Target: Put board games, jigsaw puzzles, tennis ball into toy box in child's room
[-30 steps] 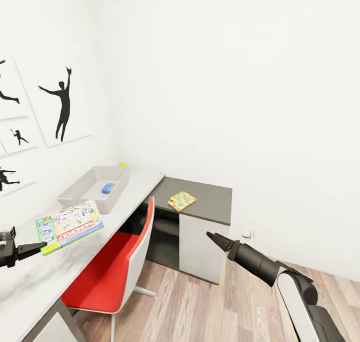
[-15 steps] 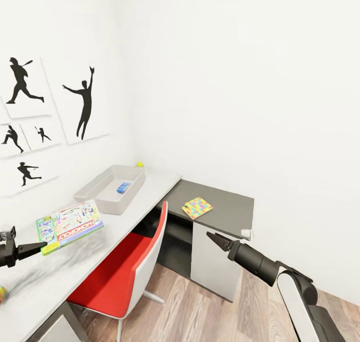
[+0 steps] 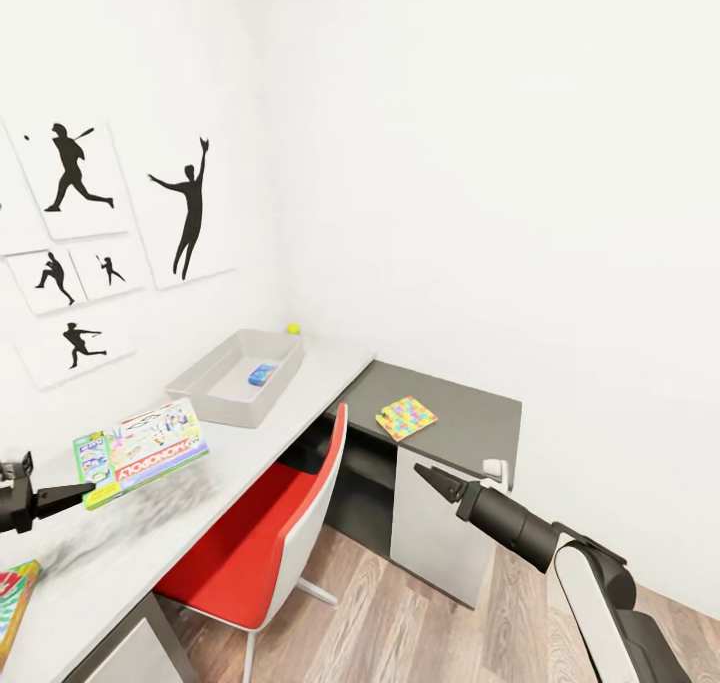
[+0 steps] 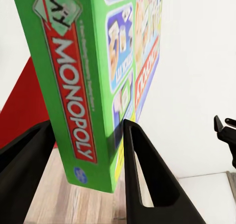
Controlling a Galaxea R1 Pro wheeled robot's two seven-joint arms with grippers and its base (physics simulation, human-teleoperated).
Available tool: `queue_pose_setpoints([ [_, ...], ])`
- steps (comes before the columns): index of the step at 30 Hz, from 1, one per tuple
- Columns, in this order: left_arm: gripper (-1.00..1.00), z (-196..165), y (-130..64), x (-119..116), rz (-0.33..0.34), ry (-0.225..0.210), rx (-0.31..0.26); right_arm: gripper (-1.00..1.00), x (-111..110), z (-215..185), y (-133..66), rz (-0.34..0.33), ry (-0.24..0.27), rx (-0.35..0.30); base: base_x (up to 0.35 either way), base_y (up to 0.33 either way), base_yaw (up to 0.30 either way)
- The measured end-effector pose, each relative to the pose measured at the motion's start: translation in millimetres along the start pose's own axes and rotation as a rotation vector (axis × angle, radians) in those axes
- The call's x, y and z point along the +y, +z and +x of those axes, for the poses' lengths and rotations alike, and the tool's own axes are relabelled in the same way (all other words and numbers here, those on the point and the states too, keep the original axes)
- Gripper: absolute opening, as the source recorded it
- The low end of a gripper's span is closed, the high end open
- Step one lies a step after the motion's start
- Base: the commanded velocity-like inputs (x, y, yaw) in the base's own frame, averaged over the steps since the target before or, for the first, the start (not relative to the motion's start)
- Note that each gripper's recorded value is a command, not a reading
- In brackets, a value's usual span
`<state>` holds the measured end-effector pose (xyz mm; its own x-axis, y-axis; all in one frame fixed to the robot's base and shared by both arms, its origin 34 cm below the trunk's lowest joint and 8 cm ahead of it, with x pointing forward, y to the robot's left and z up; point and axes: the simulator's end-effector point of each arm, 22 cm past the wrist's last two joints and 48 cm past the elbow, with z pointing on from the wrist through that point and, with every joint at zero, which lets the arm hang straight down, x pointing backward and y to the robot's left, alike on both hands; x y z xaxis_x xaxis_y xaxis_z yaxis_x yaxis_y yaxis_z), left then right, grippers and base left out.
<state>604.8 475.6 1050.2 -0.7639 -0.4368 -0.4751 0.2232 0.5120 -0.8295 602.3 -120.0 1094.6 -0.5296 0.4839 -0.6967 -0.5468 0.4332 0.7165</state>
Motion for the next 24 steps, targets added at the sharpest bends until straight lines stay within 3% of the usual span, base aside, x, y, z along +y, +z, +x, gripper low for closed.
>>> queue_pose_setpoints([
  [8,-1.00,0.8,1.8,-7.5,0.009,-0.004,0.004,1.00,2.3,-5.6,-4.2,0.011,-0.003,-0.001,0.000,0.000,0.000],
  [12,-1.00,2.5,4.5,-11.2,0.015,-0.009,0.009,1.00,-4.6,-13.0,-8.9,0.038,-0.041,-0.026,0.000,0.000,0.033],
  [24,-1.00,4.2,6.6,-24.2,0.030,-0.021,0.014,1.00,6.5,-20.3,-10.3,0.040,-0.072,-0.037,-0.044,0.000,0.235],
])
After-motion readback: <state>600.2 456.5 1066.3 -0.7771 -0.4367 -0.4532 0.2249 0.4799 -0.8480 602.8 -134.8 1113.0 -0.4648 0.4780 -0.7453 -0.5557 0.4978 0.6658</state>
